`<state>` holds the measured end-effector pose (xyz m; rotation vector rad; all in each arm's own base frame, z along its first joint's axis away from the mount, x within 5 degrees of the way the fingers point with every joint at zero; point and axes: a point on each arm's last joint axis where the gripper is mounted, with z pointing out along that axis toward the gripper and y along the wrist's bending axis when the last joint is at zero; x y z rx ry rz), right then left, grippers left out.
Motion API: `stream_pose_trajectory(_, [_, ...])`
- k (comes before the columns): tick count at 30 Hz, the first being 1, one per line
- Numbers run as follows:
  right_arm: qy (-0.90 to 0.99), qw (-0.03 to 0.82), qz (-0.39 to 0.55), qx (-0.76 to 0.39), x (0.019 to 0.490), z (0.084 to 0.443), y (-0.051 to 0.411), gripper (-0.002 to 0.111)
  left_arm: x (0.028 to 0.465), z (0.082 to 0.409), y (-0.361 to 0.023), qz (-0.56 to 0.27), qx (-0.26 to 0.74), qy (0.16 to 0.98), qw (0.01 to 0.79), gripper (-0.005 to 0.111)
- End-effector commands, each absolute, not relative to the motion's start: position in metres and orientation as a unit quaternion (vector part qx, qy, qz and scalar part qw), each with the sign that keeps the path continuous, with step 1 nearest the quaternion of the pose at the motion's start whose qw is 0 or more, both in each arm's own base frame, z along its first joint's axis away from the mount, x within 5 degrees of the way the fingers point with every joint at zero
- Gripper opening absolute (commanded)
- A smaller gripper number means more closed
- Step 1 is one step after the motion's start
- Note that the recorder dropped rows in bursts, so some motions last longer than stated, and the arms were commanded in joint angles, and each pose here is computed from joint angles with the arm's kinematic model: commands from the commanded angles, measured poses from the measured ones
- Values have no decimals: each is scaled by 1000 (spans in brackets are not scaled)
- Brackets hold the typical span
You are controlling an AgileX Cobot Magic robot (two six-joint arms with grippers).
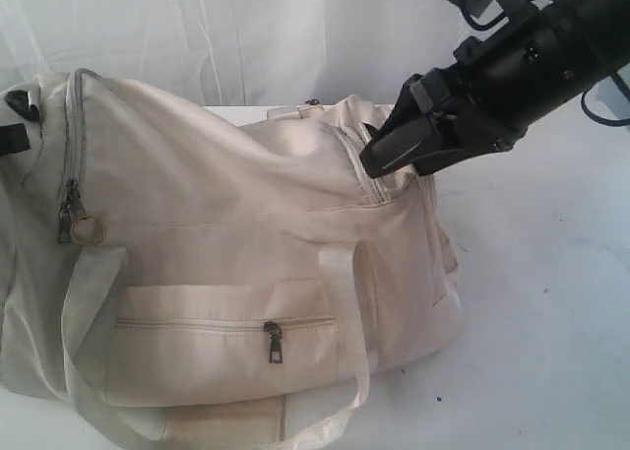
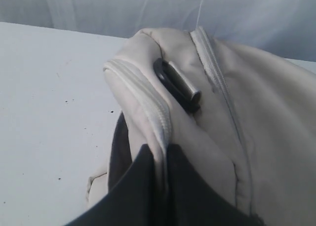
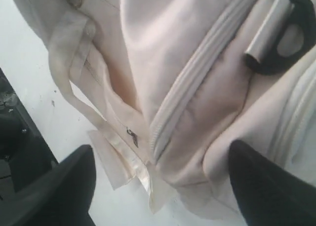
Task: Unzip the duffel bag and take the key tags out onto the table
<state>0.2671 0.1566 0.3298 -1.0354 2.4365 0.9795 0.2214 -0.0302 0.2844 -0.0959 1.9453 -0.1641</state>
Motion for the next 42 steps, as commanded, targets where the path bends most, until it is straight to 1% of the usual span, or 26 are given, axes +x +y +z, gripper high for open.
stream_pose_trajectory(1, [812, 208, 375, -397, 262, 353, 162, 70, 230, 300, -29, -49, -27, 812, 580, 0])
stream_pose_trajectory(4, [792, 258, 373, -408, 261, 369, 162, 70, 234, 304, -30, -44, -16, 809, 585, 0])
stream_pose_trajectory(8, [781, 333, 374, -372, 267, 387, 163, 70, 234, 304, -31, -47, -14, 810, 585, 0])
stream_pose_trajectory(11, [762, 348, 403, -367, 265, 393, 173, 70, 234, 304, -31, -49, -11, 810, 585, 0])
stream_pose_trajectory(15, [722, 349, 401, -443, 253, 387, 201, 69, 234, 304, -31, -49, -11, 810, 585, 0])
stream_pose_trajectory(16, [716, 348, 399, -455, 252, 383, 208, 69, 234, 304, -31, -49, -11, 810, 585, 0])
stream_pose_trajectory(17, [706, 350, 397, -471, 248, 377, 226, 68, 234, 304, -31, -49, -11, 810, 585, 0])
stream_pose_trajectory(20, [697, 357, 388, -486, 245, 359, 261, 65, 234, 304, -32, -50, -10, 810, 584, 0])
stream_pose_trajectory(23, [711, 354, 373, -480, 249, 328, 296, 65, 234, 304, -33, -57, -5, 810, 583, 0])
stream_pose_trajectory(25, [718, 332, 369, -488, 249, 304, 312, 65, 234, 304, -34, -59, -4, 811, 583, 0])
stream_pose_trajectory(31, [727, 297, 358, -505, 243, 263, 341, 65, 234, 304, -34, -61, -3, 811, 582, 0])
stream_pose_trajectory(33, [732, 312, 344, -499, 242, 253, 351, 65, 234, 304, -34, -61, -3, 811, 582, 0])
stream_pose_trajectory(36, [736, 362, 310, -481, 242, 245, 366, 64, 233, 304, -35, -67, 0, 811, 581, 0])
stream_pose_trajectory(37, [726, 383, 293, -490, 241, 243, 370, 63, 233, 304, -36, -69, 1, 811, 580, 0])
stream_pose_trajectory(40, [701, 402, 273, -522, 231, 240, 381, 58, 233, 304, -36, -72, 2, 811, 580, 0])
stream_pose_trajectory(42, [696, 416, 262, -524, 228, 238, 385, 57, 233, 303, -37, -75, 4, 812, 579, 0])
